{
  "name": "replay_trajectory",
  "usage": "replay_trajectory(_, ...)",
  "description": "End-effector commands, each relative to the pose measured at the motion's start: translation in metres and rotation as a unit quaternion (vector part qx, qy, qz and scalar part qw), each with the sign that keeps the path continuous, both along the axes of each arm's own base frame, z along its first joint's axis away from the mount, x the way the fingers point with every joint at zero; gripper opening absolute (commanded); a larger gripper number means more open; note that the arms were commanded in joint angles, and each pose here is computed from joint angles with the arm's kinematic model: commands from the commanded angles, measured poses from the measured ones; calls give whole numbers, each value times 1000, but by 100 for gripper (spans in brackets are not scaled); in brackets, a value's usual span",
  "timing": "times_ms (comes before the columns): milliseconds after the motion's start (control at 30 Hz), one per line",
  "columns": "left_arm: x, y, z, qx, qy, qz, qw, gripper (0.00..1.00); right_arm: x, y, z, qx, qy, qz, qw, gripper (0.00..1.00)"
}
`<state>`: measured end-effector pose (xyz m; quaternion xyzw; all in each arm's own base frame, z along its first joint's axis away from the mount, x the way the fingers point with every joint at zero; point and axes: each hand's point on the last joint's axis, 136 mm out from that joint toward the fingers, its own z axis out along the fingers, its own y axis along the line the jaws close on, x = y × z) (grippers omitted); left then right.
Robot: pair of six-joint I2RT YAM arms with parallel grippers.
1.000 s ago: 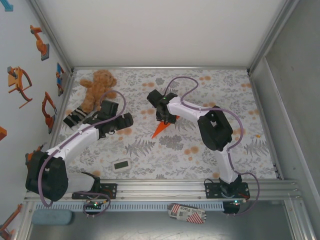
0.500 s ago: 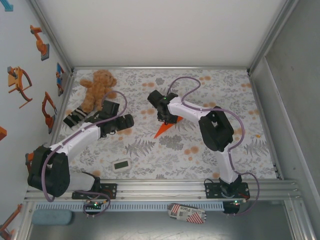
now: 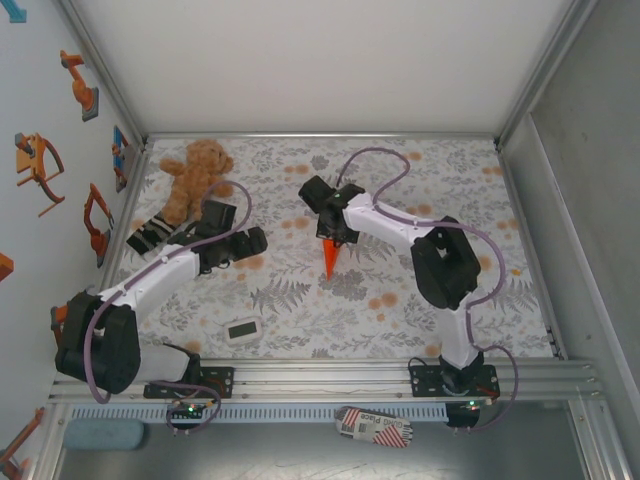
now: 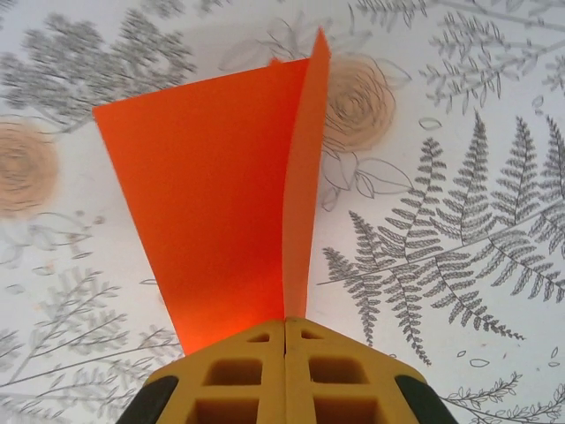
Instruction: Fold a paper plane with a square sheet of paper (pick it up from the middle)
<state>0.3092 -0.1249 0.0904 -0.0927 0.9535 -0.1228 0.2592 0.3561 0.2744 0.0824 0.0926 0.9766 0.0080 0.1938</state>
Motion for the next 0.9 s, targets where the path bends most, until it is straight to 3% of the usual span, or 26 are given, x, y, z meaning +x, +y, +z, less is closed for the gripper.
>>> replay_trajectory(0,0,-3,3,-34,-5,5,999,96,11,20,47,46,-67,69,994,0)
replay_trajectory(100,3,-10,10,-84,-15,-3,996,96,12,54,71,121,-98,158,975,0)
replay_trajectory(233,9,-8,17,-121,-32,13,992,96,6,96,80,235,-117,253,931,0)
replay_trajectory(467,14,0,12,-193,-35,66,978,99,4,125,60,381,-87,277,878,0)
replay_trajectory(667,9,-2,8,-227,-47,93,968,99,3,118,25,419,-57,264,867,0)
replay_trajectory(867,10,-32,3,-236,-29,59,969,84,4,105,8,435,-50,240,866,0)
